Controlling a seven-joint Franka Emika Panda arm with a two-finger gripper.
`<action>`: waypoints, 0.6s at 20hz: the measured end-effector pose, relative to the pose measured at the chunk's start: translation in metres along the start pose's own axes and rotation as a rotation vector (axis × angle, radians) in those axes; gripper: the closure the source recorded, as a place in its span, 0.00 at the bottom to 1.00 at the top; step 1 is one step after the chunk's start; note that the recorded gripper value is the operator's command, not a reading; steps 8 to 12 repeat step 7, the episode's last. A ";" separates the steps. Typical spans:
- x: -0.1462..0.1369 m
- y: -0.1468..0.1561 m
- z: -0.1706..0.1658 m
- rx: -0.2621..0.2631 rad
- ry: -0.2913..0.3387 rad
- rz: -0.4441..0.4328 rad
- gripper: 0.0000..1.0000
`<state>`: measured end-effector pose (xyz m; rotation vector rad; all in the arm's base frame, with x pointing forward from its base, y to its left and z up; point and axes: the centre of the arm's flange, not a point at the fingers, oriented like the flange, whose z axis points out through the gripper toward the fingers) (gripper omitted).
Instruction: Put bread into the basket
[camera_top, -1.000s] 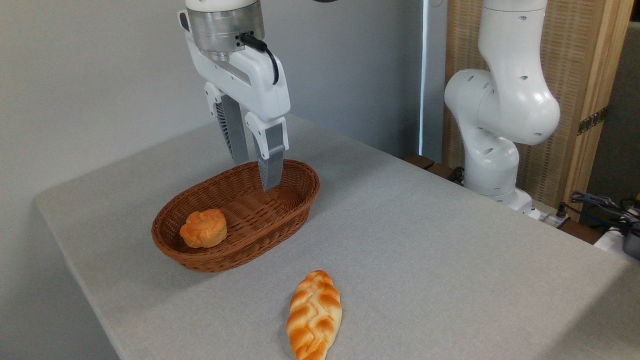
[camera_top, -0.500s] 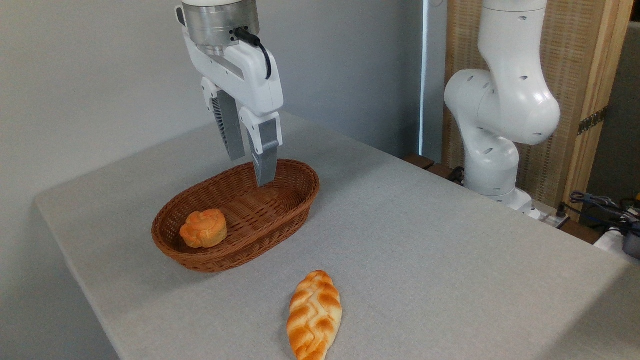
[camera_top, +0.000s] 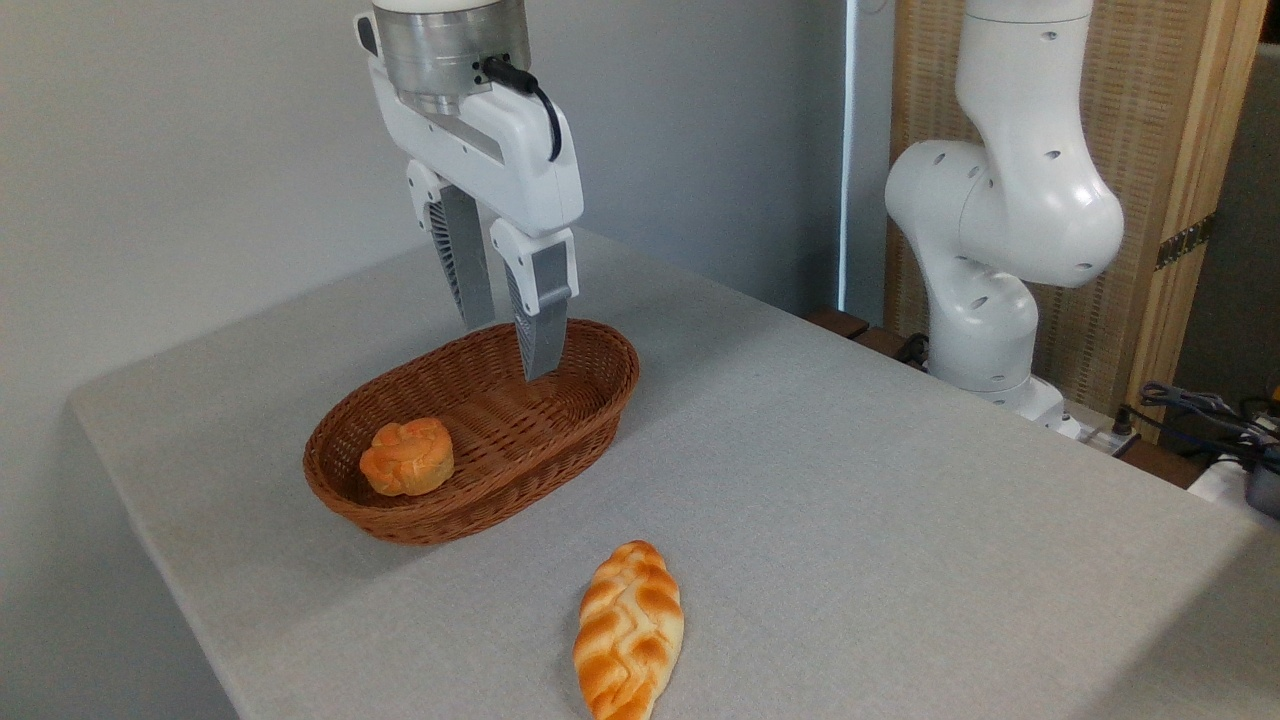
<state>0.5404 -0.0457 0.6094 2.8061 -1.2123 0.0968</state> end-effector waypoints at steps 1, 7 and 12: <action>0.001 0.000 -0.003 0.005 0.005 0.001 0.00; 0.009 -0.007 -0.010 0.008 0.007 0.002 0.00; 0.009 -0.007 -0.010 0.008 0.007 0.002 0.00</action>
